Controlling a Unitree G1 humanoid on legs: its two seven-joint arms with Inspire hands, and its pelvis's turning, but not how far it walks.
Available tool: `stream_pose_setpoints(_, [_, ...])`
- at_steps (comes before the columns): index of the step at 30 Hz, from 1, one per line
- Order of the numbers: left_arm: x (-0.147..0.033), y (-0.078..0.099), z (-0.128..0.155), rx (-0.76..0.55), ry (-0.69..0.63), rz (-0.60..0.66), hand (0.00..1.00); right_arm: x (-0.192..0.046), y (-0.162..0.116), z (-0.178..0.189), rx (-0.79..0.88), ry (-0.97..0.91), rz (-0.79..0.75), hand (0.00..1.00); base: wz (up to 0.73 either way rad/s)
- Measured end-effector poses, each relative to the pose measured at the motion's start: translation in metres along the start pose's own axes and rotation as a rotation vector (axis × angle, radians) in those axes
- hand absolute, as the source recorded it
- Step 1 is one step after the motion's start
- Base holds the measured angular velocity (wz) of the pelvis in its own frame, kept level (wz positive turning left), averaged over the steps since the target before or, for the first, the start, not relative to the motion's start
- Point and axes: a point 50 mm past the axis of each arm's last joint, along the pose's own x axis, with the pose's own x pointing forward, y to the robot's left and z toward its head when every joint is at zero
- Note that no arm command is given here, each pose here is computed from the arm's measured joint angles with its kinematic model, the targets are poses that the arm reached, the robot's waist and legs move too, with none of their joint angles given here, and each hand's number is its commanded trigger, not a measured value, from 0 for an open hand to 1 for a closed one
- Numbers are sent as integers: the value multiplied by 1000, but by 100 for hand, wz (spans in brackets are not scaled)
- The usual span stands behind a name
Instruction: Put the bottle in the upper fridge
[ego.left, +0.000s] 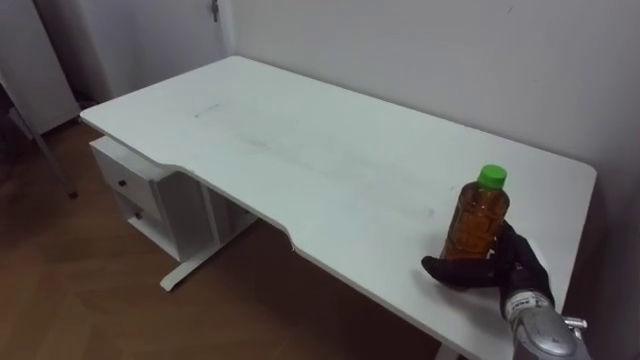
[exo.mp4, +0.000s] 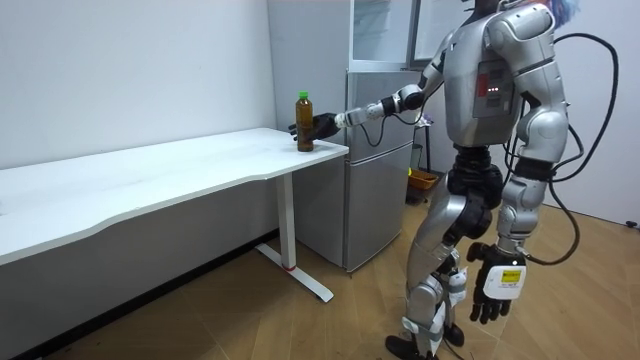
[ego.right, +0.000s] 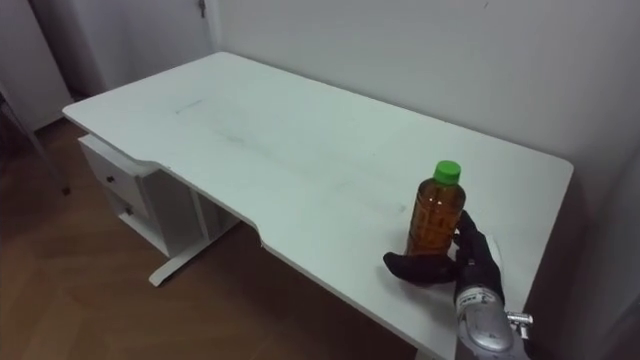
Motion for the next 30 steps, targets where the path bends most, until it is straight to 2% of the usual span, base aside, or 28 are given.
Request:
stream_pose_setpoints(4, [0, 0, 1, 0, -2, -1, 0, 0, 0, 2, 1, -6, 1, 0, 0])
stream_pose_setpoints(5, [0, 0, 1, 1, -3, -1, 0, 1, 1, 2, 2, -7, 1, 64, 0])
stream_pose_setpoints(6, [0, 0, 1, 1, -3, -1, 0, 1, 1, 4, 2, -10, 0, 74, 0])
stream_pose_setpoints(7, [0, 0, 2, 2, -5, -2, 0, 2, 2, 6, 3, -15, 1, 100, 0])
stream_pose_setpoints(13, [0, 0, 2, 1, -7, -5, 0, 6, 6, 21, 8, -49, 8, 100, 0])
stream_pose_setpoints(30, [0, 0, 2, 1, -18, -4, 0, 7, 7, 23, 7, -49, 24, 100, 1])
